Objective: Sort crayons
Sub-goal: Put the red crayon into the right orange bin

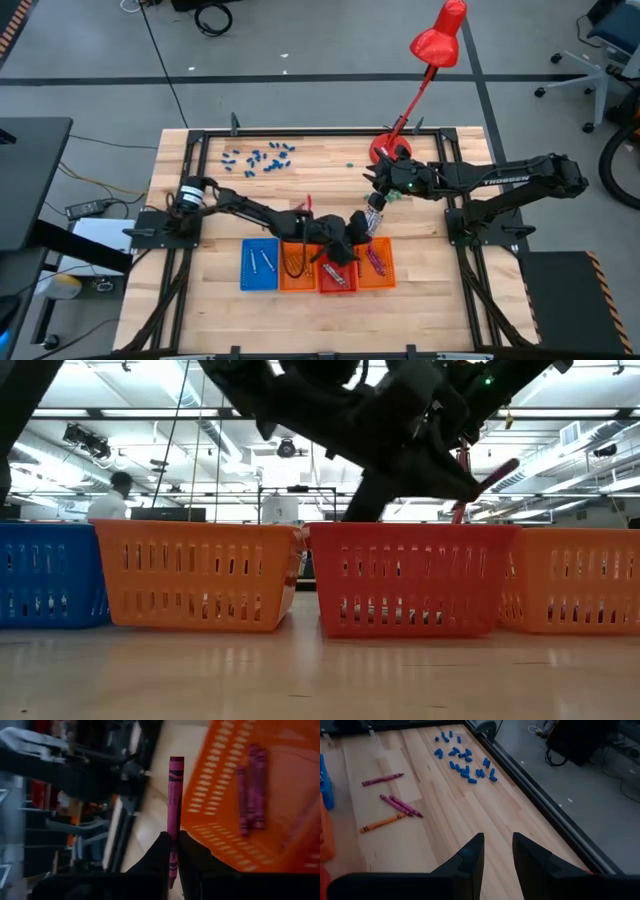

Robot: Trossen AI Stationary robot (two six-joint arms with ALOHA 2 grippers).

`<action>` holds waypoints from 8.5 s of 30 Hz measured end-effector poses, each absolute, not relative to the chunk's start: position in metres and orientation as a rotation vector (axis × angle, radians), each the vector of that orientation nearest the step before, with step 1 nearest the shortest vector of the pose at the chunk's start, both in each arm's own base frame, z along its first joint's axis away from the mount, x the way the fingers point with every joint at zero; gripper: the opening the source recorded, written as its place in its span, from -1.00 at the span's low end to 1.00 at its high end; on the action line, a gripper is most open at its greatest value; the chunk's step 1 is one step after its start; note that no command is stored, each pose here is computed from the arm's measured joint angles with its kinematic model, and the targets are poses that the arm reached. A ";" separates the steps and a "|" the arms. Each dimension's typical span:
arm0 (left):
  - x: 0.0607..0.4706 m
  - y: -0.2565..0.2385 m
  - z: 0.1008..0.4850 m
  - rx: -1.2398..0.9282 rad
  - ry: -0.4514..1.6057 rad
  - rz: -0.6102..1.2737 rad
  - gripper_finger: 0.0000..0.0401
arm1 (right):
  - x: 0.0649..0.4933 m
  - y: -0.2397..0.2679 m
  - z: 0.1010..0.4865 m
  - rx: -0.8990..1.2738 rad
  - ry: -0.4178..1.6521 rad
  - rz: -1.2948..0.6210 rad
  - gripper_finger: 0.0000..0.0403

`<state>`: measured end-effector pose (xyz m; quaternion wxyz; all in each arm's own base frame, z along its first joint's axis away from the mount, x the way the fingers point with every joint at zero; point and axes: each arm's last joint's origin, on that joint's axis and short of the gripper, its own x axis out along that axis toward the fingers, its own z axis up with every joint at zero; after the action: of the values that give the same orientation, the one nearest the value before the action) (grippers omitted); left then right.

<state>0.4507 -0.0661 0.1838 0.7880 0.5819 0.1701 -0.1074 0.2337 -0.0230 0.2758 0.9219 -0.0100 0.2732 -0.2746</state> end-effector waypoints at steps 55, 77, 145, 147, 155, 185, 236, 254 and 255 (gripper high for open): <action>0.323 0.100 0.225 -0.066 1.300 0.060 -0.29 | 0.235 -0.018 0.277 -0.055 0.553 -0.550 -0.47; 0.321 0.065 0.171 -0.108 1.329 0.194 -0.29 | 0.237 -0.018 0.280 -0.054 0.519 -0.554 -0.47; 0.311 0.083 0.192 -0.077 1.016 0.099 -0.88 | 0.236 -0.018 0.279 -0.054 0.528 -0.547 -0.47; 0.314 0.082 0.194 -0.081 0.988 0.093 -0.87 | 0.236 -0.018 0.279 -0.054 0.528 -0.547 -0.47; 0.336 0.066 0.208 -0.032 0.753 0.039 -0.85 | 0.236 -0.018 0.279 -0.054 0.528 -0.547 -0.47; 0.437 -0.045 0.192 -0.259 0.107 -0.212 -0.84 | 0.213 -0.017 0.283 -0.068 0.548 -0.754 -0.47; 0.450 -0.064 0.162 -0.556 0.257 -0.046 -0.49 | 0.206 0.000 0.292 -0.067 0.494 -0.672 -0.47; 0.380 0.028 0.175 -0.041 1.052 0.086 -0.49 | 0.213 0.004 0.293 -0.081 0.468 -0.650 -0.47; 0.376 0.032 0.173 -0.037 1.096 0.110 -0.49 | 0.215 0.004 0.293 -0.081 0.461 -0.647 -0.47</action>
<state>0.3756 0.0324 0.1728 0.8519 -0.0176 0.5208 0.0523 0.2148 0.0039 0.2931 0.9215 -0.0394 0.2242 -0.3147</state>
